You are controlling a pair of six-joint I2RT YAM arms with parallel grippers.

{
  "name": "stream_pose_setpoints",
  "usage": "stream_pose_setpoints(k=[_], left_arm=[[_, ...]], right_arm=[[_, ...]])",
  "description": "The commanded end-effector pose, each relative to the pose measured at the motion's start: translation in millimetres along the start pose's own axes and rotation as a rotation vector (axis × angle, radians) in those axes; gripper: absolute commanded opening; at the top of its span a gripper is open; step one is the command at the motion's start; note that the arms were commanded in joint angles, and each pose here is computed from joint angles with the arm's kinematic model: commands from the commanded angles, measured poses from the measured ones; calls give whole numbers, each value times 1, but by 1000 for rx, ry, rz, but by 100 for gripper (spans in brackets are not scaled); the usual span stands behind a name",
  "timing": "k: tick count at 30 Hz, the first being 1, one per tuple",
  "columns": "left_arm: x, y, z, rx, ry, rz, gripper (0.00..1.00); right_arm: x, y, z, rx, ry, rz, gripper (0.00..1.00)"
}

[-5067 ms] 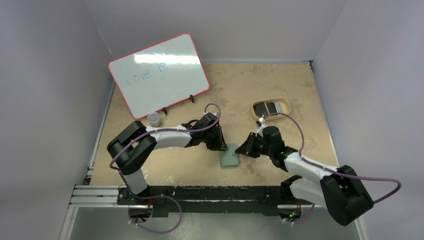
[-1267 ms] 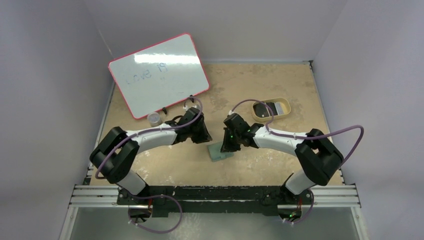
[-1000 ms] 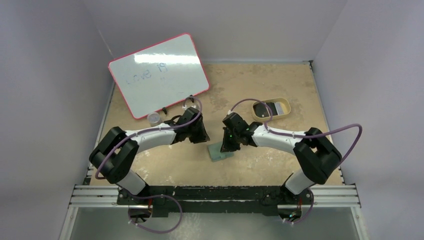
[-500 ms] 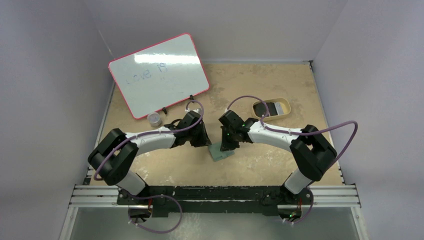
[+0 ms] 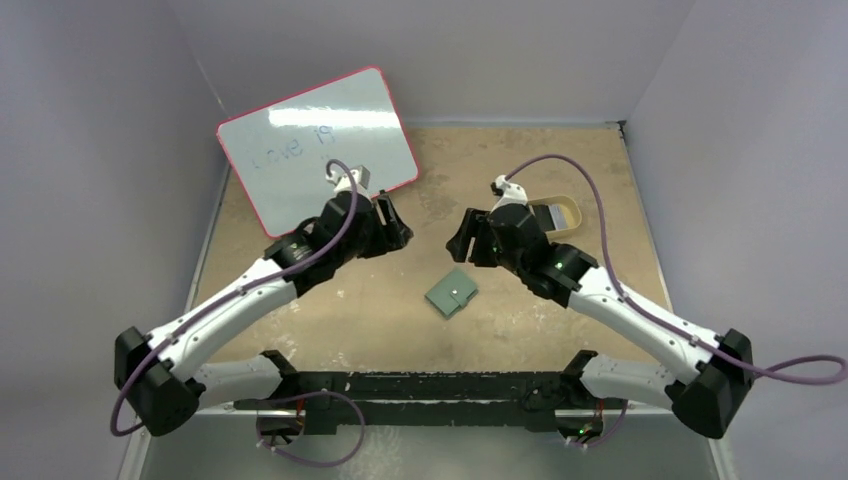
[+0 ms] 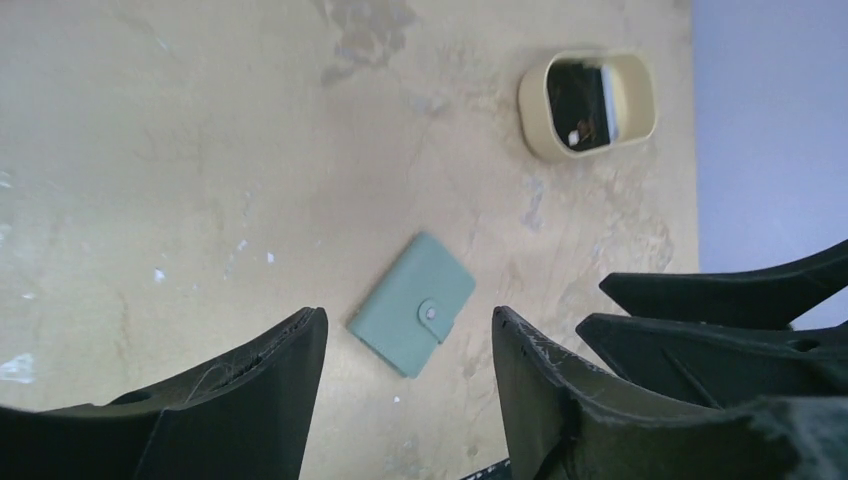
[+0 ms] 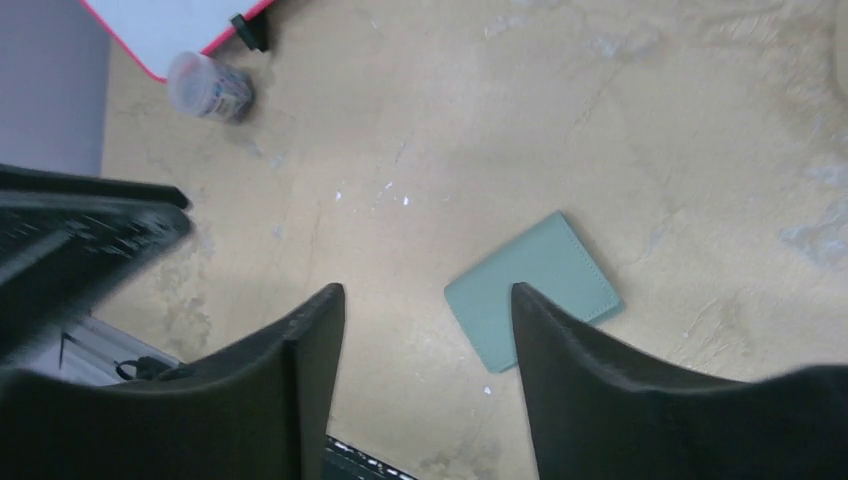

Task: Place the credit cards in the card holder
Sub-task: Reset both arms

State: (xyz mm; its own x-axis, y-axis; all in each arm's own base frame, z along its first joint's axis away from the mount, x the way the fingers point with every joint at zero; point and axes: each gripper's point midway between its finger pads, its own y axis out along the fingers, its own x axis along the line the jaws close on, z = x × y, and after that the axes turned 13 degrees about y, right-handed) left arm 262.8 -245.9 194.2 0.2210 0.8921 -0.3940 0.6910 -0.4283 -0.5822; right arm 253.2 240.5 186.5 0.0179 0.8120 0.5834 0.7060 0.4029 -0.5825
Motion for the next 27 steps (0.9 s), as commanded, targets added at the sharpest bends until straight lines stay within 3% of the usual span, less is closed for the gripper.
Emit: stream_pose_setpoints(k=[1,4,9,17,27], left_arm=[[14,-54,-59,-182,51,-112,63],[17,-83,-84,-262,76,-140,66],[11,-119,-108,-344,141,-105,69],[-13,-159,-121,-413,113,50,72],[6,-155,-112,-426,111,-14,73]], right_arm=[[12,-29,-32,-124,-12,-57,75],[26,-59,-55,-195,-13,-123,99],[42,-100,-76,-267,1,-231,99],[54,-156,-97,-346,55,-360,99],[48,-151,-87,-320,72,-363,99]])
